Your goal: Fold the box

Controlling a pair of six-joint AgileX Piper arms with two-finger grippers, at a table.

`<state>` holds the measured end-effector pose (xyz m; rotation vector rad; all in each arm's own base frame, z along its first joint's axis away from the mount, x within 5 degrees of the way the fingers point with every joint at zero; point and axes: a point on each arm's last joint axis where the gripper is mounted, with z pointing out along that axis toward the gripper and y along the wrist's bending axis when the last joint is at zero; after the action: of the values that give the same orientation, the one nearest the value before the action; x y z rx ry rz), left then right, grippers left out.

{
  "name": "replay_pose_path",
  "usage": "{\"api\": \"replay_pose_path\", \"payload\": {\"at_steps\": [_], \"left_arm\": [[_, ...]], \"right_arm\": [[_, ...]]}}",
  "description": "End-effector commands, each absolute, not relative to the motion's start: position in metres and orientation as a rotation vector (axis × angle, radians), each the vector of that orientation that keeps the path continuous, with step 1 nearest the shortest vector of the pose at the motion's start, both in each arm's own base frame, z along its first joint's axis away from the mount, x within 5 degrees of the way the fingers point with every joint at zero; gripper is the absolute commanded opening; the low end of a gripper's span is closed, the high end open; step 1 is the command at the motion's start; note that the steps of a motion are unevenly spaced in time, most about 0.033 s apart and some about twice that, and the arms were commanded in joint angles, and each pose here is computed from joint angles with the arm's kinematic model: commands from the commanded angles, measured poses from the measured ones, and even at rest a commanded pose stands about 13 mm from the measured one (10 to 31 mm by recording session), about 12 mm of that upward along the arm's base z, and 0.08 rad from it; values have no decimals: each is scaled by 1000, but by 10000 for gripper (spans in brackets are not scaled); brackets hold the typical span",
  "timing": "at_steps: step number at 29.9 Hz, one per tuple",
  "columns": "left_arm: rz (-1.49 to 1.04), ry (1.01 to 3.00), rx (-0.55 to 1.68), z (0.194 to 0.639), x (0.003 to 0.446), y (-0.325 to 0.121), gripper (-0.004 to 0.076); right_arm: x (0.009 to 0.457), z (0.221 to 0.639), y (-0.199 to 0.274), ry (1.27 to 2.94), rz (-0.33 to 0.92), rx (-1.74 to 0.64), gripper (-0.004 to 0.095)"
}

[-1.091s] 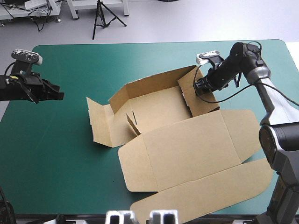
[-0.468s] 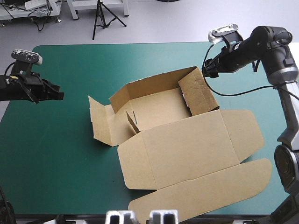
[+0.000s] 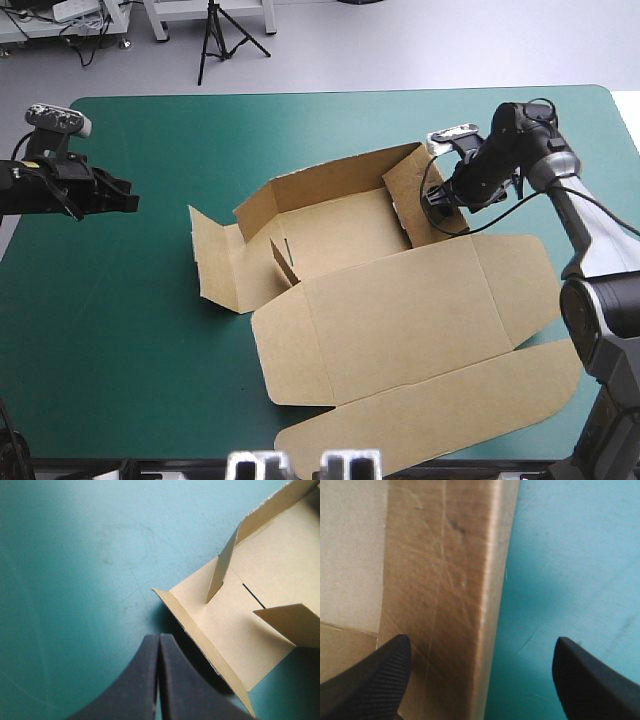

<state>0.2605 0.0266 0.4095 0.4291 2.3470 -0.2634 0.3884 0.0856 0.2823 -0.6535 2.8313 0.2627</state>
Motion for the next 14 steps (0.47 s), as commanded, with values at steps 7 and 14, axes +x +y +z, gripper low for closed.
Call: {"api": "replay_pose_path", "payload": {"at_steps": [7,14], "left_arm": [[-281,2243,405,430,256,22,-9],[-303,2237,397,430,256,20,-9]], "right_arm": [[392,281,121,2786,96,-859,502],[399,314,126,2664,86,-854,-15]]}}
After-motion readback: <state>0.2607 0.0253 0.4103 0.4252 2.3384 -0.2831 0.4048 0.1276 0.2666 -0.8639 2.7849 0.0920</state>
